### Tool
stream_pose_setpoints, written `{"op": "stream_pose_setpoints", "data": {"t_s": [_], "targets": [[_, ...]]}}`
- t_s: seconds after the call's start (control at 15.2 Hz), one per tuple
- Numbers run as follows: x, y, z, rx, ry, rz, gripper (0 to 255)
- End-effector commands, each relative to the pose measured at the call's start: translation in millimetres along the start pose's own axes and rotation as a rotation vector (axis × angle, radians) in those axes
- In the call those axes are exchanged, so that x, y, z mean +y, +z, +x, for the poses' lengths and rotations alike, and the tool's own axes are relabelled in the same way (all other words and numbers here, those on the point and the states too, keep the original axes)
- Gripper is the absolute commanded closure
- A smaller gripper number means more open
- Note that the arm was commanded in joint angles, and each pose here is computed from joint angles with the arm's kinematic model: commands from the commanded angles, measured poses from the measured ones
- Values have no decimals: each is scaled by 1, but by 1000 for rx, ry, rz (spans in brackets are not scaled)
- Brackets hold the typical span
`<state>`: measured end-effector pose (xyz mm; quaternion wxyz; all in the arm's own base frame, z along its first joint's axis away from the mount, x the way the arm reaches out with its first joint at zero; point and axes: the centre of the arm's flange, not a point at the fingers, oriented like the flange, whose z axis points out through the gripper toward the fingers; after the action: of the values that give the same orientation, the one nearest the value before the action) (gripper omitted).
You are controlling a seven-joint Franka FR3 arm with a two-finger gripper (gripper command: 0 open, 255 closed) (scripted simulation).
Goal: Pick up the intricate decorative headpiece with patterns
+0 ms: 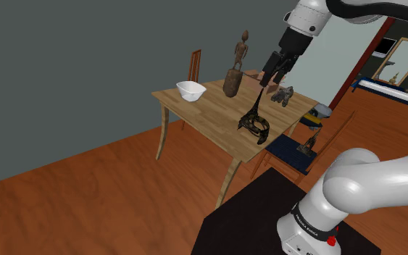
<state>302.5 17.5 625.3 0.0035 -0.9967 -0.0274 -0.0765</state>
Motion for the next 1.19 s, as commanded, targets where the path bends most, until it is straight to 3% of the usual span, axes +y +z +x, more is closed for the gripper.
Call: {"op": "stream_pose_setpoints", "data": {"t_s": [0.0,1.12], "targets": [[0,0,0,0,0,0,0],[181,128,47,-37,11,10,0]]}}
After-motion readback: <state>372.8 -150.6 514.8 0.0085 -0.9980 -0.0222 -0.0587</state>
